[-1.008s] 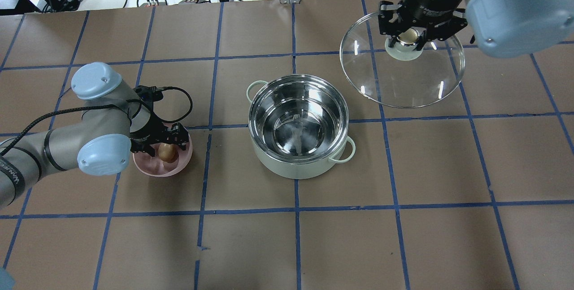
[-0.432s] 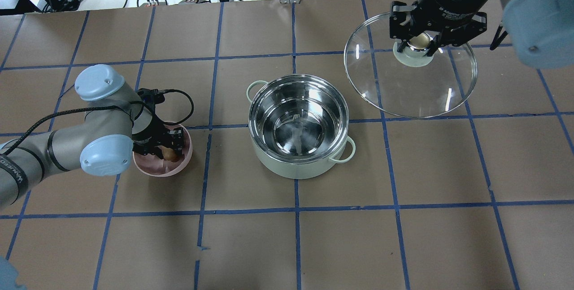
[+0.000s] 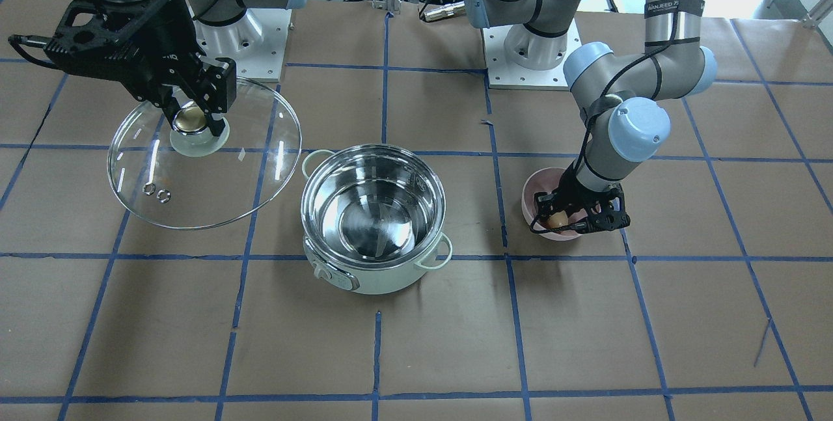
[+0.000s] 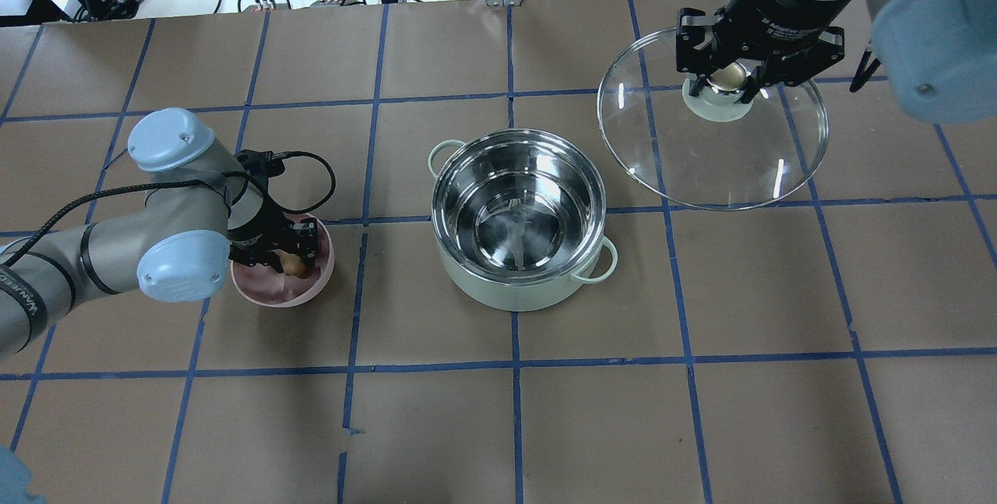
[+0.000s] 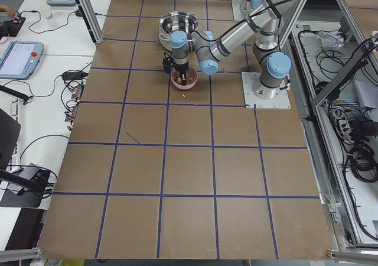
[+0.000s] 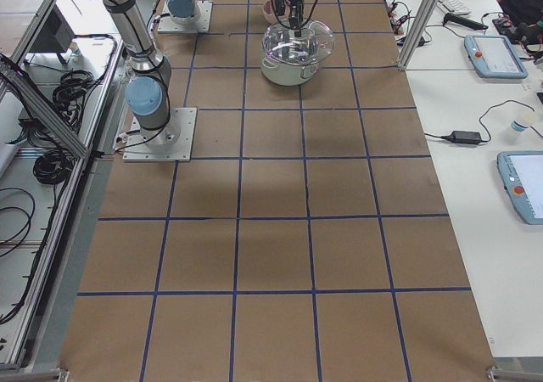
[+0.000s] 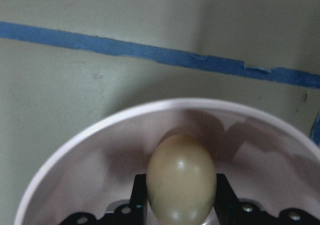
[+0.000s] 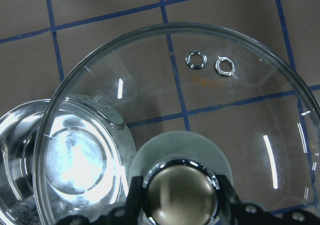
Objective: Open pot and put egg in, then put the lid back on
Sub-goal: 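Lift the egg from the pink bowl with the left gripper toward the pot, then lower the egg into the pot and open the left gripper, then raise the left gripper away while the right gripper carries the lid over the pot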
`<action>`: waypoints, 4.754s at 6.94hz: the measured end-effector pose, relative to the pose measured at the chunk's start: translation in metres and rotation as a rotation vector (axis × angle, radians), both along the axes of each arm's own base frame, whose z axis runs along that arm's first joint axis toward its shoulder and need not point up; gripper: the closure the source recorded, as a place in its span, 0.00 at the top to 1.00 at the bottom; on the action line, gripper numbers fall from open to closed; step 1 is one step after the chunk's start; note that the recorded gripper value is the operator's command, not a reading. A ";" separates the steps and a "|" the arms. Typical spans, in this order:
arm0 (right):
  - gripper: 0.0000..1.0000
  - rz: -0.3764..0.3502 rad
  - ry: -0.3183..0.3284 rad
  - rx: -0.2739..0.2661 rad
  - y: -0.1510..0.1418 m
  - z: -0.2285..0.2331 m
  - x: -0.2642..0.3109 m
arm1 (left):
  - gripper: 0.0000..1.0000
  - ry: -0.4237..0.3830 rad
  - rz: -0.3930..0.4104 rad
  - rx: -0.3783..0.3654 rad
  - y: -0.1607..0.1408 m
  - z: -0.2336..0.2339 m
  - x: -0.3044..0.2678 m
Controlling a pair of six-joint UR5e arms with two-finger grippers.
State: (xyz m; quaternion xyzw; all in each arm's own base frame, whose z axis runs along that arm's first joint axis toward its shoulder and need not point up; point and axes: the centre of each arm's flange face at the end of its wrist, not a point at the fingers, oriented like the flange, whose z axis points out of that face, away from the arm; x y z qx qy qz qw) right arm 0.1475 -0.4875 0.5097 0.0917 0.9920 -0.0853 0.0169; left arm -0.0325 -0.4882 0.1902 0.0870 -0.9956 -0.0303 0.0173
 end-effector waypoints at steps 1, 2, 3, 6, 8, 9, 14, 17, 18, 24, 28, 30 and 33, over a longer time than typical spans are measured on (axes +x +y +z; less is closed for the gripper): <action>0.26 0.028 0.014 -0.002 -0.002 -0.002 -0.004 | 0.10 -0.004 -0.001 -0.014 -0.004 0.008 0.001; 0.26 0.058 0.032 -0.001 -0.003 -0.004 -0.009 | 0.10 -0.008 -0.004 -0.028 -0.009 0.020 0.002; 0.27 0.071 0.042 0.005 -0.003 -0.005 -0.013 | 0.10 -0.008 -0.010 -0.032 -0.018 0.039 0.001; 0.28 0.077 0.045 0.017 -0.002 -0.008 -0.015 | 0.11 -0.003 -0.065 -0.066 -0.060 0.129 -0.046; 0.29 0.079 0.038 0.020 -0.001 -0.010 -0.013 | 0.12 0.003 -0.176 -0.128 -0.063 0.166 -0.134; 0.29 0.080 0.037 0.018 -0.001 -0.010 -0.012 | 0.14 0.010 -0.250 -0.150 -0.053 0.171 -0.180; 0.30 0.081 0.033 0.023 0.000 -0.011 -0.010 | 0.14 0.016 -0.405 -0.153 -0.019 0.134 -0.286; 0.30 0.081 0.032 0.024 0.000 -0.011 -0.010 | 0.35 0.010 -0.433 -0.144 -0.022 0.105 -0.302; 0.31 0.080 0.032 0.026 0.000 -0.013 -0.010 | 0.71 0.005 -0.434 -0.143 -0.023 0.103 -0.302; 0.30 0.078 0.029 0.029 0.005 -0.015 -0.008 | 0.99 -0.020 -0.343 -0.208 -0.048 0.148 -0.244; 0.29 0.067 -0.024 -0.046 -0.006 -0.044 0.091 | 1.00 0.026 -0.233 -0.123 -0.034 0.250 -0.094; 0.29 0.077 -0.039 -0.064 -0.006 -0.073 0.147 | 1.00 0.004 -0.227 -0.062 -0.021 0.311 -0.070; 0.28 0.054 -0.052 -0.026 -0.008 -0.112 0.184 | 0.99 -0.035 -0.226 -0.068 -0.015 0.323 -0.081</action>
